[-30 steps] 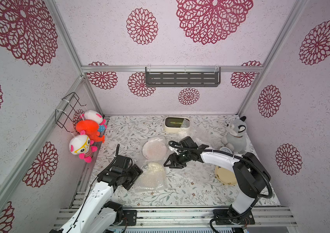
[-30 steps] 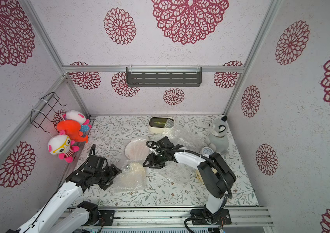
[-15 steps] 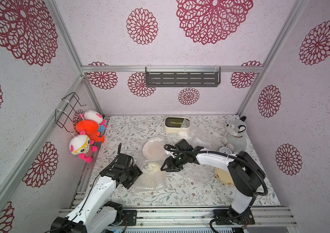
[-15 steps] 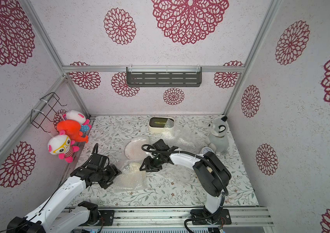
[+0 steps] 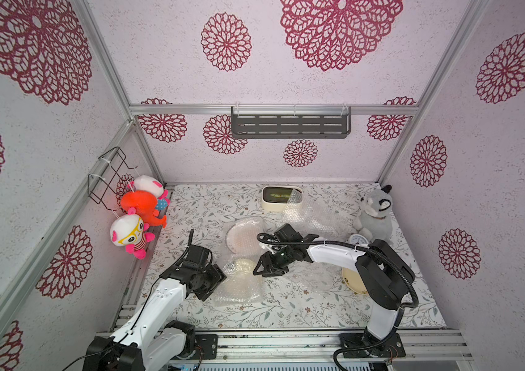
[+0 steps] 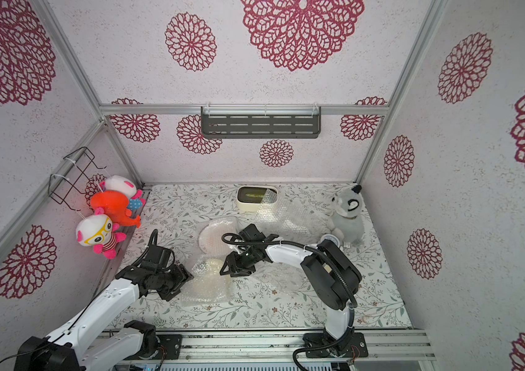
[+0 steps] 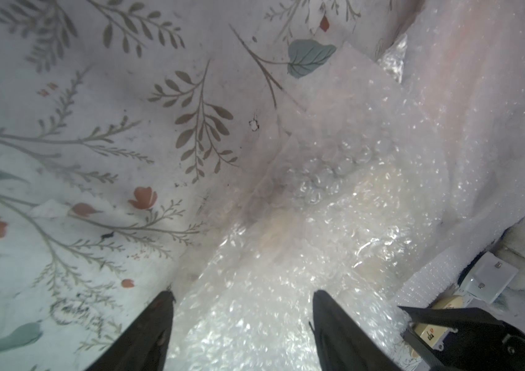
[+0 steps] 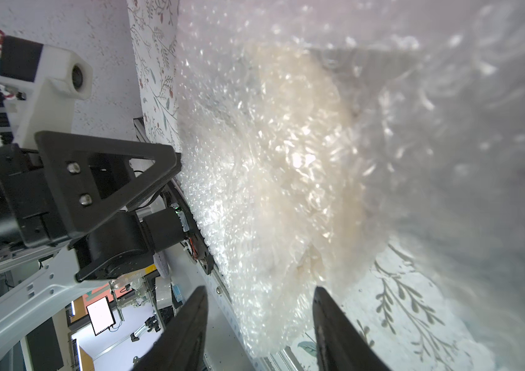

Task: Unpack dinner plates from bubble wrap
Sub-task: Unwrap the bubble wrap at the center of the board.

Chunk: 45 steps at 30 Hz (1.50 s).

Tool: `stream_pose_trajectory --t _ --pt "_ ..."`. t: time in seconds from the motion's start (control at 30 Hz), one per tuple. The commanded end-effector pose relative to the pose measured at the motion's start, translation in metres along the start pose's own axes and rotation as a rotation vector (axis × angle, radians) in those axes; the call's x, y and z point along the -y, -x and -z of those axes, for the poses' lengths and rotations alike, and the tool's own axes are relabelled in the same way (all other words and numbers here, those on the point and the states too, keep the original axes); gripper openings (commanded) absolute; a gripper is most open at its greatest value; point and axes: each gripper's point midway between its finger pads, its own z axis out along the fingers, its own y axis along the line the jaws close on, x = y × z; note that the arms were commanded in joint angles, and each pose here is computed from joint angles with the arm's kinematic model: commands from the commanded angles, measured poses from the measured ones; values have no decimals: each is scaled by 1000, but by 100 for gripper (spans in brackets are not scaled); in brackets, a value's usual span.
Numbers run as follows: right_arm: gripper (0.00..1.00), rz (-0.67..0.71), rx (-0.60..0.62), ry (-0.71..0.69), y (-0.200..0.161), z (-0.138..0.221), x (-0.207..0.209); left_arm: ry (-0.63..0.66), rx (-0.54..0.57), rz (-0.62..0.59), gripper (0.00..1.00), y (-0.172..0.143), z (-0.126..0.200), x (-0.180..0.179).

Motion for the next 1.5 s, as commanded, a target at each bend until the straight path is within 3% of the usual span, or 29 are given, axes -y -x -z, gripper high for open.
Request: stream_pose_trajectory --t 0.0,0.27,0.53,0.7,0.9,1.1,1.3,1.47 --pt "54 17 -11 23 1 0 -14 -17 18 -12 68 7 -3 3" --pt "54 15 -12 15 0 -5 -16 -18 8 -39 62 10 -7 7" --pt "54 16 -14 15 -2 -10 -20 -34 1 -62 43 12 -5 14" --pt "56 23 -15 18 0 -13 -24 -54 -3 -65 21 10 -1 16" --pt "56 34 -35 29 0 -20 -30 -90 3 -57 1 7 4 20" --pt "55 50 -50 19 0 -25 -33 -132 15 -30 0 4 9 21" --pt "61 79 27 -71 19 -8 -31 -153 23 4 0 0 11 16" --pt "62 76 38 -61 32 -3 -37 -167 13 27 0 -6 16 13"
